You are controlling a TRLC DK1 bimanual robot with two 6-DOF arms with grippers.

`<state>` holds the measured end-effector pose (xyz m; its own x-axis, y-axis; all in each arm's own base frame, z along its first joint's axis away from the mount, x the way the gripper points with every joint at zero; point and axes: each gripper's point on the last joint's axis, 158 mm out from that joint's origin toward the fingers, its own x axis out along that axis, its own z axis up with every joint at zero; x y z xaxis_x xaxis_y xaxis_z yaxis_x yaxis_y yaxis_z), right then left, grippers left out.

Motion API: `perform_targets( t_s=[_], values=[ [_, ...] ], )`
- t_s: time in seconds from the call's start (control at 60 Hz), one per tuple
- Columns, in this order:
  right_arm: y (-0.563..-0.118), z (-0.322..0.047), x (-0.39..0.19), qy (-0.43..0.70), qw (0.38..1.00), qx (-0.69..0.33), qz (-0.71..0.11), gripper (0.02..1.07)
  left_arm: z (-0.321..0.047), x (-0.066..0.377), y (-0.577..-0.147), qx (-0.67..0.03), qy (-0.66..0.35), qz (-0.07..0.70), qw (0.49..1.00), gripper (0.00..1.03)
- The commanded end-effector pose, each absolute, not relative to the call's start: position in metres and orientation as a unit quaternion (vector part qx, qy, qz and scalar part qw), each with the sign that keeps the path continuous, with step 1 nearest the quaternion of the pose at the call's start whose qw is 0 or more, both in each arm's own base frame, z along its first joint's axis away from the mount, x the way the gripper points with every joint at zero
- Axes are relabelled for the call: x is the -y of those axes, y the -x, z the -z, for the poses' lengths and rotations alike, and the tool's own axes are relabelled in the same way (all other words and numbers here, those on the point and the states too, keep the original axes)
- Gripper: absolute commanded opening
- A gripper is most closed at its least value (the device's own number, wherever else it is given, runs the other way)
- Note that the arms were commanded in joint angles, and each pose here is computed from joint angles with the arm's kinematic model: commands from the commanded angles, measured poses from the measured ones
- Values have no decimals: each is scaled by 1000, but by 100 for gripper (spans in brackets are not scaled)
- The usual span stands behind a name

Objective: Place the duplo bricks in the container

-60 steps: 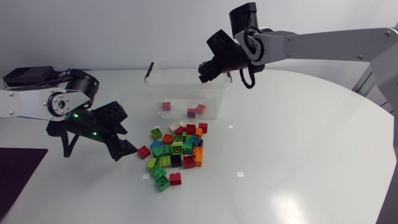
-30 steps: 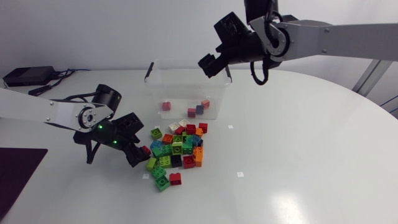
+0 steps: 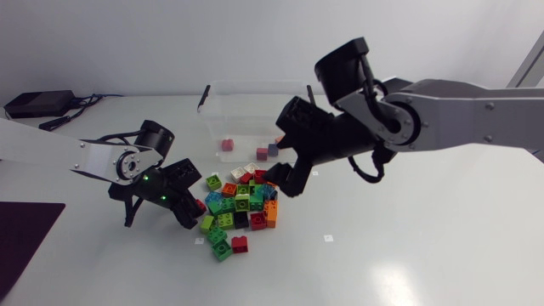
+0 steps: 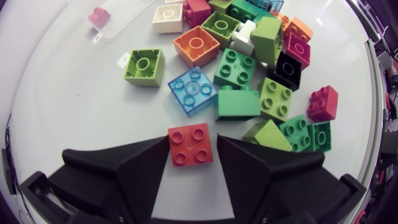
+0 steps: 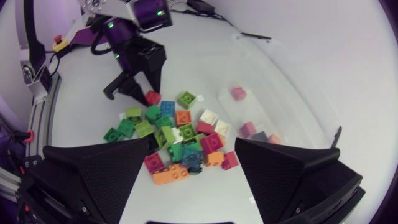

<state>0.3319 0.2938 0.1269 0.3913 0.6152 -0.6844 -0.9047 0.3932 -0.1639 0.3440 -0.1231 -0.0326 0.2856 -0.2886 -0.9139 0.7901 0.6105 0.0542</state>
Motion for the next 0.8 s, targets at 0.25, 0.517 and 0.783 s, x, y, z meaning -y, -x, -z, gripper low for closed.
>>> perform_targets(
  t_s=[0.25,0.517,0.783],
  values=[
    [-256,-56,-319,331,683,-329,-561,99,29,116,-321,-498,-266,353,746,26],
    [-232,-21,-328,373,632,-371,-569,95,-16,108,-336,-460,-269,335,777,26],
    [-226,2,-335,418,600,-398,-555,84,-68,105,-353,-413,-263,322,810,26]
  ],
)
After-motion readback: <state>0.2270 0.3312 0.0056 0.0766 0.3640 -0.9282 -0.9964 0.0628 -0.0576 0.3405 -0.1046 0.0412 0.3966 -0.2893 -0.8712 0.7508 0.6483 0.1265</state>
